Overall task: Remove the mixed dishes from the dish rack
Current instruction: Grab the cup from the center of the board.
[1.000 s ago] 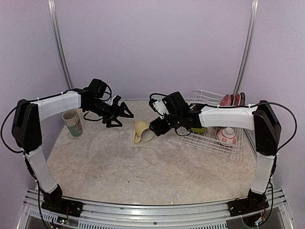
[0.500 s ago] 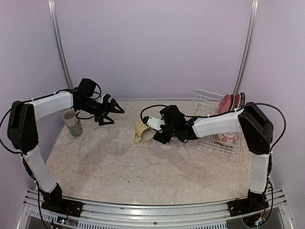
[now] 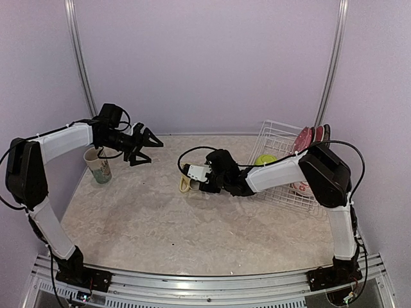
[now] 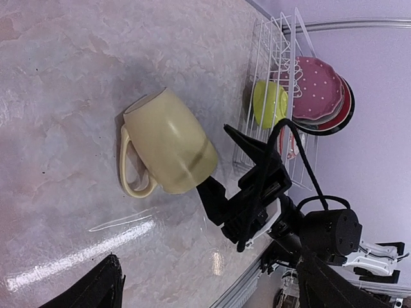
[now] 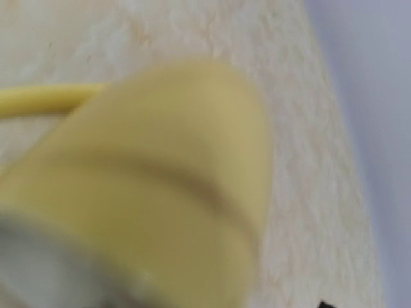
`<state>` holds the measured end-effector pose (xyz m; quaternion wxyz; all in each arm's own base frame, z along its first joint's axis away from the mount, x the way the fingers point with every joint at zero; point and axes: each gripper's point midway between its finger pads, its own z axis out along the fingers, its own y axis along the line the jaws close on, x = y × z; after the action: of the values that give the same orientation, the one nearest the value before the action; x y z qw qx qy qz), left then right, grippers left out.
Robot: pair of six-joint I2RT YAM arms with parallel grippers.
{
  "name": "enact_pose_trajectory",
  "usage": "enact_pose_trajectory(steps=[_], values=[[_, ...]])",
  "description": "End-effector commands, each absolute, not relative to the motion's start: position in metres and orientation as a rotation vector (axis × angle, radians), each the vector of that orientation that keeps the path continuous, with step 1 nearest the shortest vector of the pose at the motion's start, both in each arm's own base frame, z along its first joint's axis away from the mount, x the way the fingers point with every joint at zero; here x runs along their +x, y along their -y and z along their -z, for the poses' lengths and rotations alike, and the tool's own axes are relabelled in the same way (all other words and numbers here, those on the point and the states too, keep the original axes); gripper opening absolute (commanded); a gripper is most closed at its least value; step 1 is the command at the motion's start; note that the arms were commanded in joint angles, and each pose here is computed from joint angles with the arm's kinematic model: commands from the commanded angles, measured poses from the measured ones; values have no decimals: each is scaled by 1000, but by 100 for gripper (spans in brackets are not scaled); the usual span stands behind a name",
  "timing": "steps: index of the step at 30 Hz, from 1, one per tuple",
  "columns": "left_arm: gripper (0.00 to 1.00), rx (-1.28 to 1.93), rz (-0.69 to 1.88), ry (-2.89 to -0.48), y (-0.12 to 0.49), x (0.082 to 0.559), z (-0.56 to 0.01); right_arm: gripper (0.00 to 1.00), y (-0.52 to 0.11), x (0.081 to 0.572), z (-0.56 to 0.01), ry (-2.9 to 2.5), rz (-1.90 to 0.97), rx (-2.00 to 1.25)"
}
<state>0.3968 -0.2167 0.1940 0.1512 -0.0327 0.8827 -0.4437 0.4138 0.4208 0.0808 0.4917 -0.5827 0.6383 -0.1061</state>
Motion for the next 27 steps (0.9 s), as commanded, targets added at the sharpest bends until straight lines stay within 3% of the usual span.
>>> enact_pose_trajectory(steps=[1, 15, 23, 27], values=[[89, -88, 1323, -2504, 216, 396, -202, 70, -444, 419, -84, -1490, 217, -1412], [89, -145, 1354, -2489, 204, 403, -201, 40, -456, 430, -72, -1463, 243, -1413], [89, -156, 1351, -2468, 197, 404, -207, 4, -458, 428, -83, -1560, 166, -1305], [89, -157, 1347, -2458, 194, 404, -210, 0, -452, 427, -97, -1650, 98, -1192]])
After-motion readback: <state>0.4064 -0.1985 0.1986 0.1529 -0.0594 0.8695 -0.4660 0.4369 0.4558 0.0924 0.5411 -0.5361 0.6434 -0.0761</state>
